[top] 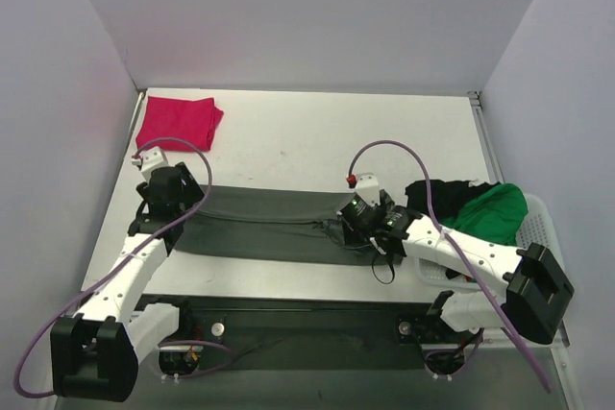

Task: Fold and stack the t-shirts
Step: Fold the other side of the tshirt into a rectangle

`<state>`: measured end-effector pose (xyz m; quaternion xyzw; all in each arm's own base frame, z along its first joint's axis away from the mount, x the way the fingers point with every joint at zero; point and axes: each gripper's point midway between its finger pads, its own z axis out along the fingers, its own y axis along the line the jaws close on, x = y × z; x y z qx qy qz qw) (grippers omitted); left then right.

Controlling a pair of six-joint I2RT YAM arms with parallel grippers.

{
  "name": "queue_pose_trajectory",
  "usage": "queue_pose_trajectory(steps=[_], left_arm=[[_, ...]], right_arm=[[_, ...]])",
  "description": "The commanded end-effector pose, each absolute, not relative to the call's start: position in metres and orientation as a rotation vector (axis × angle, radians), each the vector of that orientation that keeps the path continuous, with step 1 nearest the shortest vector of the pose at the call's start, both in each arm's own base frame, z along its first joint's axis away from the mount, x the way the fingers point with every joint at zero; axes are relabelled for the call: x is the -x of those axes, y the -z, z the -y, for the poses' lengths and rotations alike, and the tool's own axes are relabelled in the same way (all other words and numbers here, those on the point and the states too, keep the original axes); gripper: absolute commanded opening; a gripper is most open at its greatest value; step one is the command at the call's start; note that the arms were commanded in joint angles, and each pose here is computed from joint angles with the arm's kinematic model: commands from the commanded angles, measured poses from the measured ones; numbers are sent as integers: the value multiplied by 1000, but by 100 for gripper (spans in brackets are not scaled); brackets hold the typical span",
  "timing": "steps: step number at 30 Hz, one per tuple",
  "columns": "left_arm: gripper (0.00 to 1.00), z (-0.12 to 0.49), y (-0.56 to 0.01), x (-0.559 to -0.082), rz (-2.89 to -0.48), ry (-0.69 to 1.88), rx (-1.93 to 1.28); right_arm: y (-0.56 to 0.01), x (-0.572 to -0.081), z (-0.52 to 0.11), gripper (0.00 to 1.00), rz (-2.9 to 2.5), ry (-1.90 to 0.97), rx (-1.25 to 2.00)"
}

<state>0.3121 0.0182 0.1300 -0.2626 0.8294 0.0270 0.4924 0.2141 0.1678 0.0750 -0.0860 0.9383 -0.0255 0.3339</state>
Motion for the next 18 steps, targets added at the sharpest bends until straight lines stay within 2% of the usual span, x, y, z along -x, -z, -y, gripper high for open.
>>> queue_pose_trajectory(steps=[1,2,7,18], left_arm=[[78,-10,-137,-319,-1968,-29,587],[78,-6,-138,-321,-1967,-8,576],[79,2,-132,-325,-1991,24,557],[81,6,-132,-326,-1980,54,551]], right_arm=[[-88,-235,-186,50,-2419,-101,206],[-90,-249,-188,49,-2400,-165,154],[-81,-257,-213,46,-2440,-398,176],[-47,-248,-219,43,-2552,-419,127]])
